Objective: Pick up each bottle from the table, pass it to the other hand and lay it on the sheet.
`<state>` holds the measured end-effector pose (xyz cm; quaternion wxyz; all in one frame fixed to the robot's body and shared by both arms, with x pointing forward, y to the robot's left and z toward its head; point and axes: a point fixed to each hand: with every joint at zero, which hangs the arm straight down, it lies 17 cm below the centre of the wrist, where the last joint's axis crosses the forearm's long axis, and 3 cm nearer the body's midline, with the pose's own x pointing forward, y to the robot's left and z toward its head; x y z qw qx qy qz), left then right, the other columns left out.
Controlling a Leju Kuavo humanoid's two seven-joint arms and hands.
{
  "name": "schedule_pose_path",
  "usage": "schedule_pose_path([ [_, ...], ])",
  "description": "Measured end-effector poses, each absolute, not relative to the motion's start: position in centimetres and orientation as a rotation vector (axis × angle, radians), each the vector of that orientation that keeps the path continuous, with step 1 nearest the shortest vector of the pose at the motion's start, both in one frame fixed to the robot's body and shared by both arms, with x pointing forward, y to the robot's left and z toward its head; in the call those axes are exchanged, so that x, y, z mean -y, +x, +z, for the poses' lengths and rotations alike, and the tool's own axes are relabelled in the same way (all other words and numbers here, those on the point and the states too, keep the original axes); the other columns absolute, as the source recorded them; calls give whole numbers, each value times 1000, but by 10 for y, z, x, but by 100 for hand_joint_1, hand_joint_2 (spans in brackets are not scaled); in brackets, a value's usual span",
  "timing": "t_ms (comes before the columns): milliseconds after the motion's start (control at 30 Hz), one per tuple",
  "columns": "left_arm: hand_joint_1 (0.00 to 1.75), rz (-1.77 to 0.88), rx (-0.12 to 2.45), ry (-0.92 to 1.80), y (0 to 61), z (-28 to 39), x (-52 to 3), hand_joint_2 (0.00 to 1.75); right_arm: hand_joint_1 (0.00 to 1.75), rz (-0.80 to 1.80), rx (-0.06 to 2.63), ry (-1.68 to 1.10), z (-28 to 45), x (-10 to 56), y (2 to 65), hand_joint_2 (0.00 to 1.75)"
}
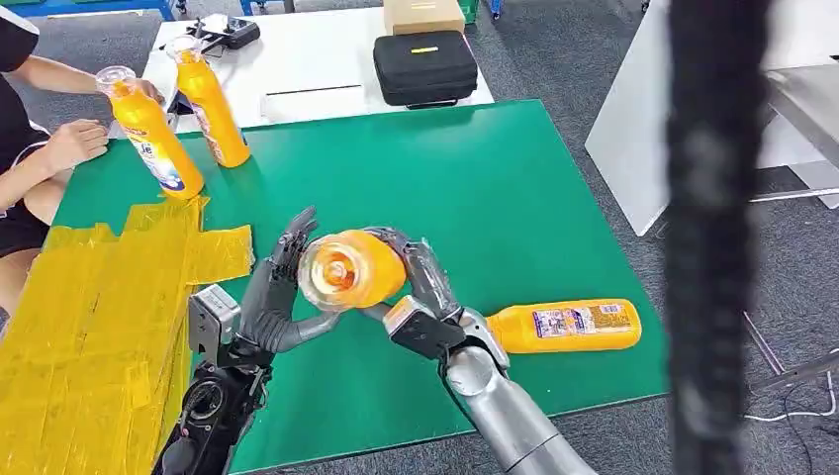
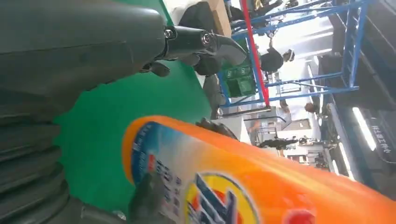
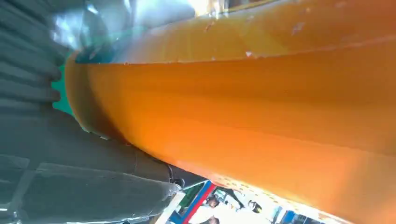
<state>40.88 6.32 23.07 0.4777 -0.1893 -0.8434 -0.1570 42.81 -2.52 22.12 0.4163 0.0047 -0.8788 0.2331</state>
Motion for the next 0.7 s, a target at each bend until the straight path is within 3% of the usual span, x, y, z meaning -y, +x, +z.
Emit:
schedule_pose_path([
  [700, 0, -326, 2054, -519, 407, 235, -64, 175, 175, 796, 2081, -5, 184, -22, 444, 175],
])
